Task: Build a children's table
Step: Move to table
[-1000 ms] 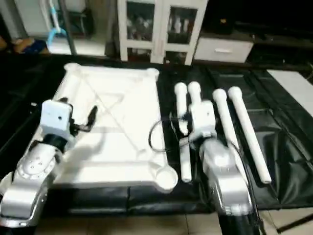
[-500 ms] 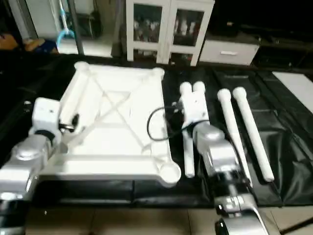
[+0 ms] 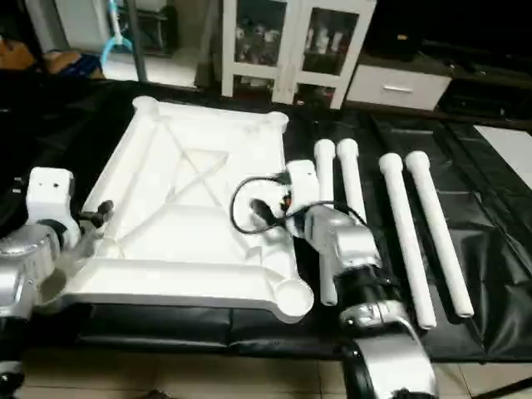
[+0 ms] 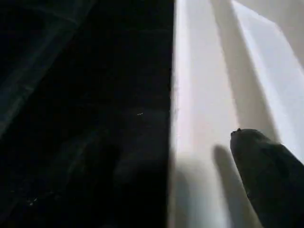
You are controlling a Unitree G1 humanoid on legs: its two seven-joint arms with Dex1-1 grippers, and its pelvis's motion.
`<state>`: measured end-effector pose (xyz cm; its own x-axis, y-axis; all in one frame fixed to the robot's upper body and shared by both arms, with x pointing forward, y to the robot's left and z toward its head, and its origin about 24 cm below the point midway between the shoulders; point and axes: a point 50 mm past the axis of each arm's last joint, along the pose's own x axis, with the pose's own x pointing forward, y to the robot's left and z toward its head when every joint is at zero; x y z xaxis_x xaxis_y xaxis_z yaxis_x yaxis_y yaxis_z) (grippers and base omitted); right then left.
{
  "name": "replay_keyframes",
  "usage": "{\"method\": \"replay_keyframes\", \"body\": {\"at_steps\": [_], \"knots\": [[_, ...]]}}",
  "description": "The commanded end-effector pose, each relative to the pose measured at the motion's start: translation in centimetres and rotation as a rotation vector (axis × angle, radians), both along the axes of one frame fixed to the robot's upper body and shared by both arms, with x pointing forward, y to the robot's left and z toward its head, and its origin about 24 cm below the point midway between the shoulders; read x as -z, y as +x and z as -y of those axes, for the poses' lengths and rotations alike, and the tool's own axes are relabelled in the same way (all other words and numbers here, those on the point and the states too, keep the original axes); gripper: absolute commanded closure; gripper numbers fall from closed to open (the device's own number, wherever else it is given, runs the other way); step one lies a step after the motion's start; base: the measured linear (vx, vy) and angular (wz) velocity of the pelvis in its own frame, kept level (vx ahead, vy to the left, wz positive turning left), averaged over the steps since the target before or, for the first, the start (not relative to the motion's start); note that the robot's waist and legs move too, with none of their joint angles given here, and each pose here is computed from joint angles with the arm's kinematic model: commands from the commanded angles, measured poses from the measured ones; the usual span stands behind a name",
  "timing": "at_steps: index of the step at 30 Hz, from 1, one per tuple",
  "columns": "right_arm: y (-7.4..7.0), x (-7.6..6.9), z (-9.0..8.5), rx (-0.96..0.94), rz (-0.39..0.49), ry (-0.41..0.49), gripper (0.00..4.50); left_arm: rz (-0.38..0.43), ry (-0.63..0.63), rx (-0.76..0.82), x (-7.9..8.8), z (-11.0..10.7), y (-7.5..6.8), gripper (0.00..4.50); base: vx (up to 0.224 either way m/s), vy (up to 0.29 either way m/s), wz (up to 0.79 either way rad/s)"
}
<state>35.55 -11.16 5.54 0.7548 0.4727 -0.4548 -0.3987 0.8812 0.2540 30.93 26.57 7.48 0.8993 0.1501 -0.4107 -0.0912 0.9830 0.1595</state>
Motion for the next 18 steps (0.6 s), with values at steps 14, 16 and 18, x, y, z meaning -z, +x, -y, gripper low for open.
{"method": "replay_keyframes", "body": {"at_steps": [14, 16, 18], "knots": [[1.7, -0.2, -3.4, 0.009, -0.038, 0.117, 0.05, -0.136, 0.015, -0.075, 0.3, -4.6, -3.1, 0.0, 0.0, 0.0, 0.0], [1.8, -0.5, -4.5, -0.012, -0.017, 0.119, 0.05, -0.129, 0.011, -0.124, 0.0, -5.6, -4.1, 0.0, 0.0, 0.0, 0.0], [1.9, -1.0, -5.9, -0.046, 0.01, 0.138, 0.05, -0.12, 0.003, -0.205, -0.2, -6.8, -5.4, 0.0, 0.0, 0.0, 0.0]]}}
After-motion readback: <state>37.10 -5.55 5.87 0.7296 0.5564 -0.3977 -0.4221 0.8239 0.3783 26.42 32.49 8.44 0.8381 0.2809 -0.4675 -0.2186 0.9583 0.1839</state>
